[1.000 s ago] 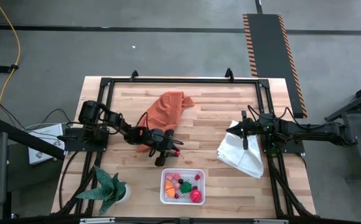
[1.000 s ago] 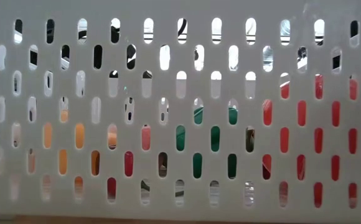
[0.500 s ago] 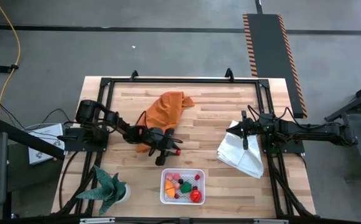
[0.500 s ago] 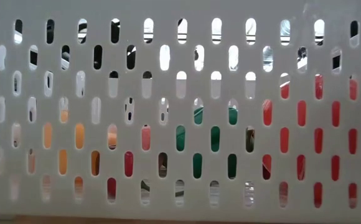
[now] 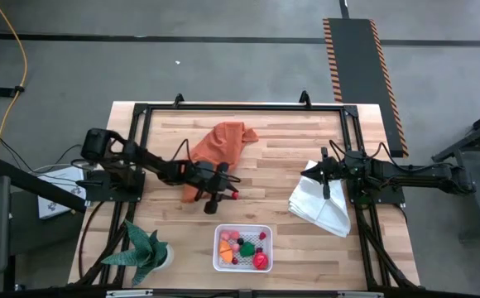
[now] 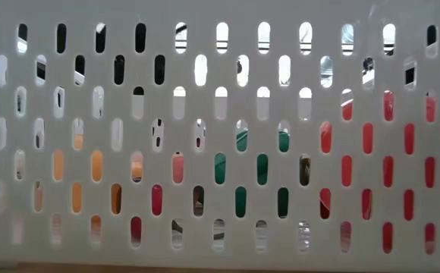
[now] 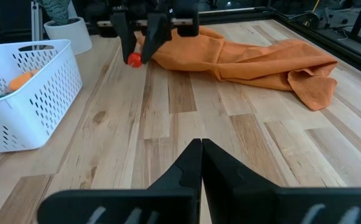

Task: Pick and placing Produce into tupperware
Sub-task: Put the red cherry into the white bin

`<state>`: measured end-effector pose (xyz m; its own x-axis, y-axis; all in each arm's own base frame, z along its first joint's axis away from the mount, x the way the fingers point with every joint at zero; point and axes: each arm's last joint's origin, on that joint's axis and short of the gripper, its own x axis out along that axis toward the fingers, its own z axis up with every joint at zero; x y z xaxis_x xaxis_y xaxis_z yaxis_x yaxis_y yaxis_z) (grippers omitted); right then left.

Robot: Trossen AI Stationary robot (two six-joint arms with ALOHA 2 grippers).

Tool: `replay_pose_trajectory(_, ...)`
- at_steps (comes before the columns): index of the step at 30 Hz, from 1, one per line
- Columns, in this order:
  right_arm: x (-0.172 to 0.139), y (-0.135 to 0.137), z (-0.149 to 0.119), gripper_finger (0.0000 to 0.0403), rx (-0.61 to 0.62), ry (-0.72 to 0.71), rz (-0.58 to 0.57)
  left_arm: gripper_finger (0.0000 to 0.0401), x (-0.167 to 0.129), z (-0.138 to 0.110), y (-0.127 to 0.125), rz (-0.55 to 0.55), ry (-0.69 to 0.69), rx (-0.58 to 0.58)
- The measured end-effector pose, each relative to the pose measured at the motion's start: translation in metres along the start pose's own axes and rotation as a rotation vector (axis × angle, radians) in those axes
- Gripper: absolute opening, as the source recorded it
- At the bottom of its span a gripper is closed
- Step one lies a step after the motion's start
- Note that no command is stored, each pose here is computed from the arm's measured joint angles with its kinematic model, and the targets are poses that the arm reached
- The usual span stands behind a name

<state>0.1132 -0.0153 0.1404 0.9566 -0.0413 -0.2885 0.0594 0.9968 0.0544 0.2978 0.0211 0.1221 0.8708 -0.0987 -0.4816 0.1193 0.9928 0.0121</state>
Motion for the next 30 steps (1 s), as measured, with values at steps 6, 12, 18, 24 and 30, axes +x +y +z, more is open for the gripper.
replay_pose_trajectory(6,0.0,0.0,0.0,0.0,0.0,0.0,0.0,0.0113,-0.013,0.012,-0.001,0.013,-0.009,0.027)
replay_pose_trajectory(12,0.0,0.0,0.0,0.0,0.0,0.0,0.0,0.0113,-0.027,0.023,-0.002,0.025,-0.014,0.042)
replay_pose_trajectory(18,0.0,0.0,0.0,0.0,0.0,0.0,0.0,0.0113,-0.045,0.036,-0.003,0.039,-0.041,0.049)
replay_pose_trajectory(24,0.0,0.0,0.0,0.0,0.0,0.0,0.0,0.0113,-0.066,0.047,-0.006,0.043,-0.054,0.052)
replay_pose_trajectory(30,0.0,0.0,0.0,0.0,0.0,0.0,0.0,0.0113,-0.085,0.054,-0.009,0.049,-0.061,0.05)
